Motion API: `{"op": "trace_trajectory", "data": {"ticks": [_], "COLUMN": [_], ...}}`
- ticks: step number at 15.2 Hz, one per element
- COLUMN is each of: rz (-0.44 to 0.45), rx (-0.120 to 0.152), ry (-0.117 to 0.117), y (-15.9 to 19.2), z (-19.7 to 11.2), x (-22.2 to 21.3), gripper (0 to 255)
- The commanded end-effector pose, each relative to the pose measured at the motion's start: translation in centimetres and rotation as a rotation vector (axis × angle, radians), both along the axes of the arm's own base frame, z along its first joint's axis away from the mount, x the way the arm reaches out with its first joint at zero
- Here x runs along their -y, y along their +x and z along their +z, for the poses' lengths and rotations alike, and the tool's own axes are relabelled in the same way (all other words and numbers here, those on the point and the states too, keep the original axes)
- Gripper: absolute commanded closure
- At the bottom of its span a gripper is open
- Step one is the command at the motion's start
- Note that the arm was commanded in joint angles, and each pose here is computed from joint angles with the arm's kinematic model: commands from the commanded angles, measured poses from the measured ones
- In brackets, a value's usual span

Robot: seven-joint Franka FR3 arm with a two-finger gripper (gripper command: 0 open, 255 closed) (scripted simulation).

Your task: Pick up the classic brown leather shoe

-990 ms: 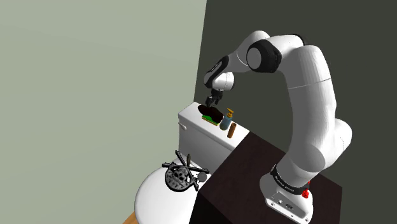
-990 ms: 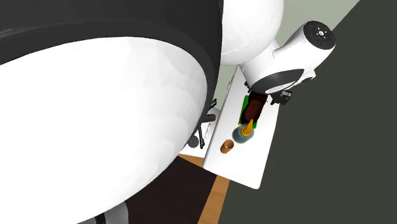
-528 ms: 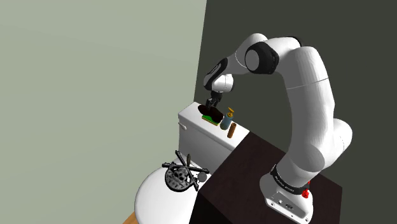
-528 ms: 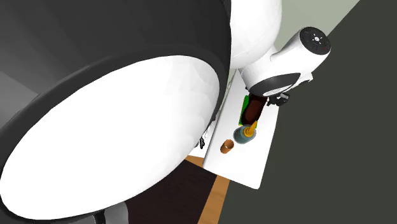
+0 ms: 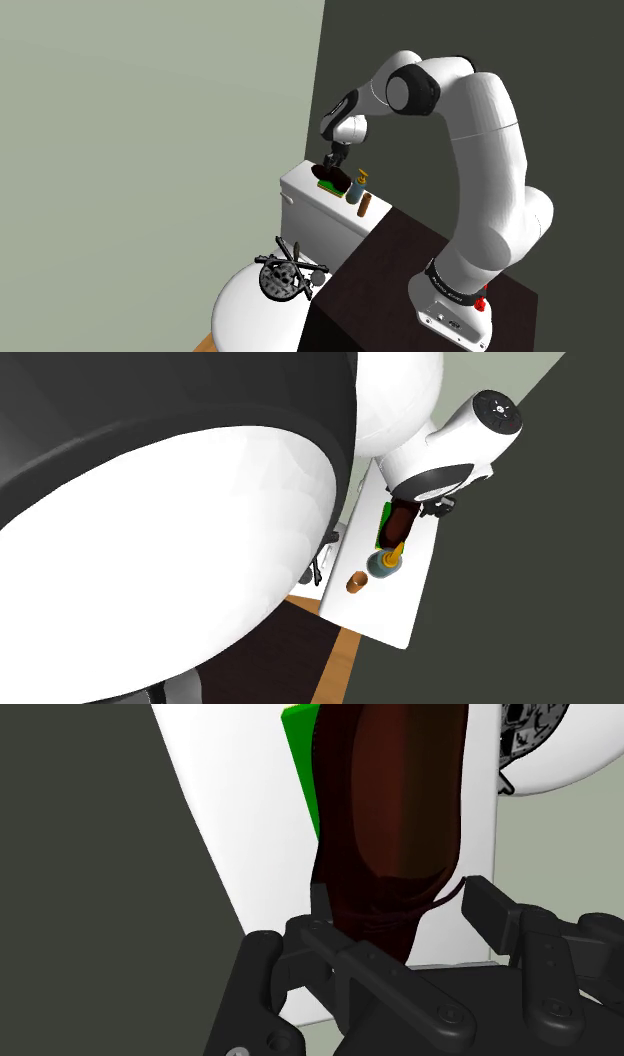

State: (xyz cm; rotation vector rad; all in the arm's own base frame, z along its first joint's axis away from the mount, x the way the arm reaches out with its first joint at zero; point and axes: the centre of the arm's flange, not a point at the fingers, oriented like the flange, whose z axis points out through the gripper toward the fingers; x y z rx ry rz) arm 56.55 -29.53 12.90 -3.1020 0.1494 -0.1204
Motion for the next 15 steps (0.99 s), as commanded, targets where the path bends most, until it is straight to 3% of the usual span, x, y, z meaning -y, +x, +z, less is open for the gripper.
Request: {"op": "trace_trajectory", "data": {"ticks": [1,15], "rz": [0.0,0.0], "rx": [0.0,0.0], "ry": [0.0,0.0], "y": [-0.1,-0.1], "z": [1.0,7.4], "x": [0.1,0.1], "gripper": [255,255]}}
